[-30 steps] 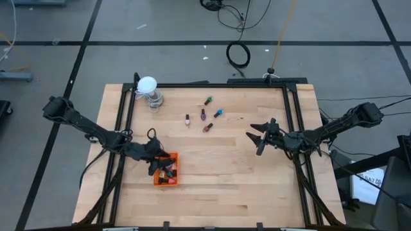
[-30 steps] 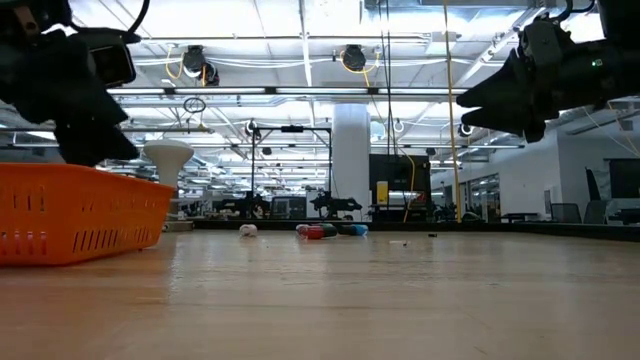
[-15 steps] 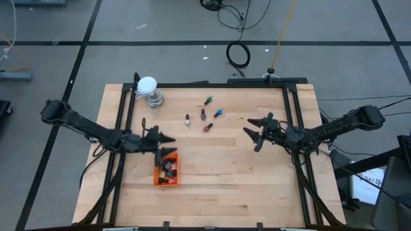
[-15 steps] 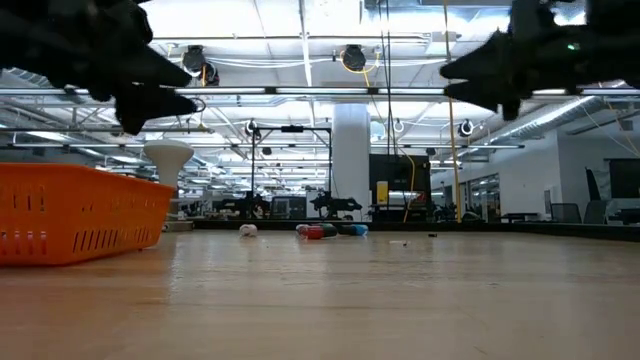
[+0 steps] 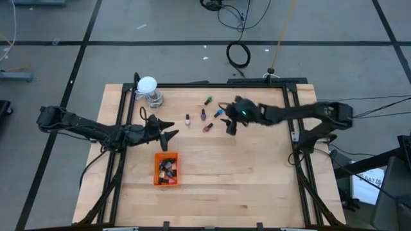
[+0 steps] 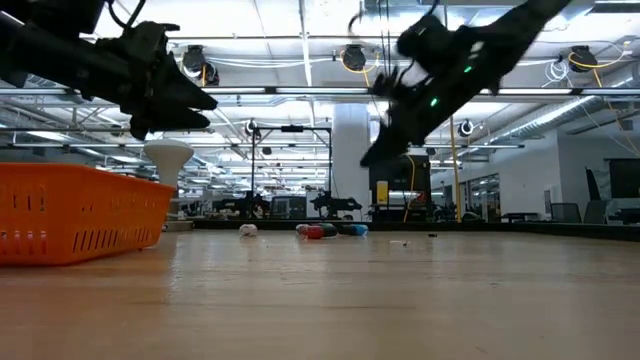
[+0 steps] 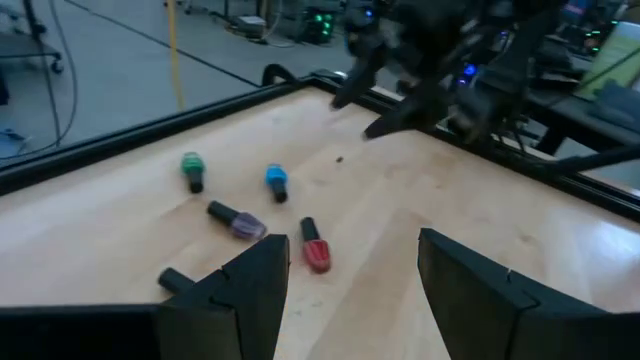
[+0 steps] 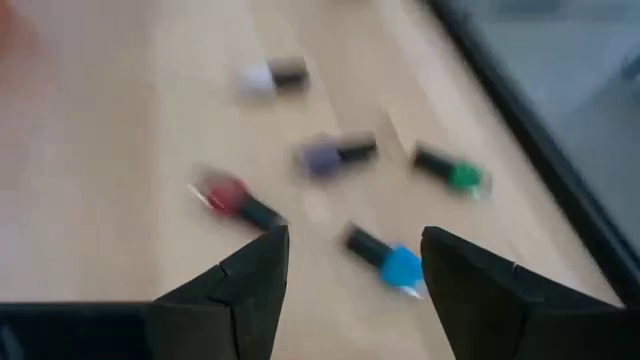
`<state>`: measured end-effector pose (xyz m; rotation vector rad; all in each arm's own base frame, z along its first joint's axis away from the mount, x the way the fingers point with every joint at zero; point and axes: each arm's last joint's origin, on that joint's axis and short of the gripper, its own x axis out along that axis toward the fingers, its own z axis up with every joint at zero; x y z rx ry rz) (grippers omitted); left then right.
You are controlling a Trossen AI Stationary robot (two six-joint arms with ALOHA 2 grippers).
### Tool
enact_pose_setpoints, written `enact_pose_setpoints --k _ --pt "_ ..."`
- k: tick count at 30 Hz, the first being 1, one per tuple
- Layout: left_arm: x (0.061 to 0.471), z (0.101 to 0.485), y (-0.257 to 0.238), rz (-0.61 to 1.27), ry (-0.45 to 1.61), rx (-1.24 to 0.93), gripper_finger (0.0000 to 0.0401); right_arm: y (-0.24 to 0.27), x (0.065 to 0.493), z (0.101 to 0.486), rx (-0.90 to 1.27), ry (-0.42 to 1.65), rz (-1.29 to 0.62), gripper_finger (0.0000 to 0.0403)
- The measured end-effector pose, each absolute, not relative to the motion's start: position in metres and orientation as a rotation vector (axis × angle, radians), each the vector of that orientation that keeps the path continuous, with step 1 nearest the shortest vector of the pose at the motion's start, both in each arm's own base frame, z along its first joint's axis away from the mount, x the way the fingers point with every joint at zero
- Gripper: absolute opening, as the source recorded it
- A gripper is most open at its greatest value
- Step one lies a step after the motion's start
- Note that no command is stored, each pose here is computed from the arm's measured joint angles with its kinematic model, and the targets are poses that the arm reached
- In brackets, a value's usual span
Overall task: Pick & Place Nail Polish
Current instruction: Put the blue nail color bottle into the orange bin
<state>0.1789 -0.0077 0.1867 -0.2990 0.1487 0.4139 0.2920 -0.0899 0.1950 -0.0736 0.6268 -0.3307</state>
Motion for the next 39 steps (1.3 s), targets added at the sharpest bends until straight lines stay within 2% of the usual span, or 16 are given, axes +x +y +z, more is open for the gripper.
enact_pose_setpoints --k 6,11,19,26,30,35,39 --pt "0.179 0.186 -0.004 0.437 0.153 -0.297 0.0218 -0.146 0.309 0.164 -0.096 0.860 -0.308 0.0215" --pt "0.179 0.185 -0.002 0.447 0.162 -0.290 0.0218 -0.172 0.321 0.152 -0.082 0.926 -0.217 0.0215" --pt "0.179 0.185 0.000 0.454 0.171 -0.253 0.0218 -0.182 0.335 0.142 -0.131 0.963 -0.087 0.0215" --pt "0.178 0.184 0.000 0.447 0.187 -0.236 0.0218 -0.180 0.330 0.121 -0.086 1.098 -0.040 0.0212" --pt "0.178 0.182 0.000 0.449 0.205 -0.231 0.0218 -0.178 0.328 0.118 -0.026 1.113 -0.061 0.0186" --pt "0.178 0.182 0.000 0.452 0.207 -0.248 0.0218 -0.176 0.327 0.119 0.011 1.117 -0.079 0.0117" --pt "0.178 0.181 0.000 0.457 0.206 -0.286 0.0218 -0.170 0.329 0.118 0.015 1.136 -0.066 0.0112"
